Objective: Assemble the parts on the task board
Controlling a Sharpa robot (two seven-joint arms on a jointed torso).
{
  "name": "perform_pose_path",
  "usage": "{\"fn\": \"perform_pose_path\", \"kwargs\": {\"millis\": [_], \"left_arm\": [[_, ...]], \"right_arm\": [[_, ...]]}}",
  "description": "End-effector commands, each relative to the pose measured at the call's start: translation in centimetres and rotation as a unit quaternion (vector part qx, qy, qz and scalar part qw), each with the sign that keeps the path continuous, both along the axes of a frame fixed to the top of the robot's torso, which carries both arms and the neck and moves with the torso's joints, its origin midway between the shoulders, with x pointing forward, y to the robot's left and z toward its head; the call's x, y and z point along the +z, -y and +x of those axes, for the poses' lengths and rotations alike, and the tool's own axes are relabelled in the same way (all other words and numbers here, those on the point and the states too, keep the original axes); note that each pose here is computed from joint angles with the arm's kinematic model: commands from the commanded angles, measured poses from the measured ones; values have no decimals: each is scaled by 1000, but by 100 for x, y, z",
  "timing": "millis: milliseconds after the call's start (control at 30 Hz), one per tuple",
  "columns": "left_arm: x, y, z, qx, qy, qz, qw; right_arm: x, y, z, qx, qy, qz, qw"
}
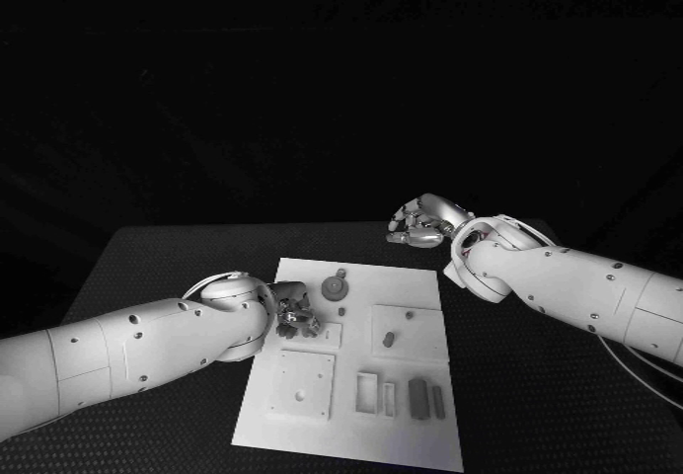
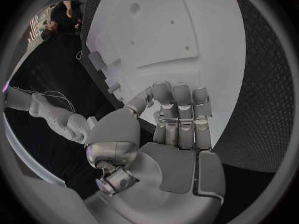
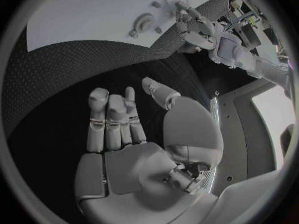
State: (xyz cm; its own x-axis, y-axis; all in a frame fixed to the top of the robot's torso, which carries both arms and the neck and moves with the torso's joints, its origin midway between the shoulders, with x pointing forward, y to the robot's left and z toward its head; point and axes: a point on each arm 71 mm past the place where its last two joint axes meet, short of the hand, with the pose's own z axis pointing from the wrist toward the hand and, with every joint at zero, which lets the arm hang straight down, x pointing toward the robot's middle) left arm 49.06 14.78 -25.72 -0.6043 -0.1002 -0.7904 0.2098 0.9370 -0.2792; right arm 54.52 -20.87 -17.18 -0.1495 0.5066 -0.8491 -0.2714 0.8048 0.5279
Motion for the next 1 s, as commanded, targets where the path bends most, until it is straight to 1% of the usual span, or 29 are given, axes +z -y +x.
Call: {"fn": "perform_pose_path", "kwargs": {"millis": [33,1000], "left_arm": [[-77,15,-45,-7,-21,15,1000],[-80,25,-29,-6,-19,16,1000]], "right_arm": [[-4,-9,-3,5,-4,-2,1000],[-3,-7,-5,5,-3,-2,1000]]}}
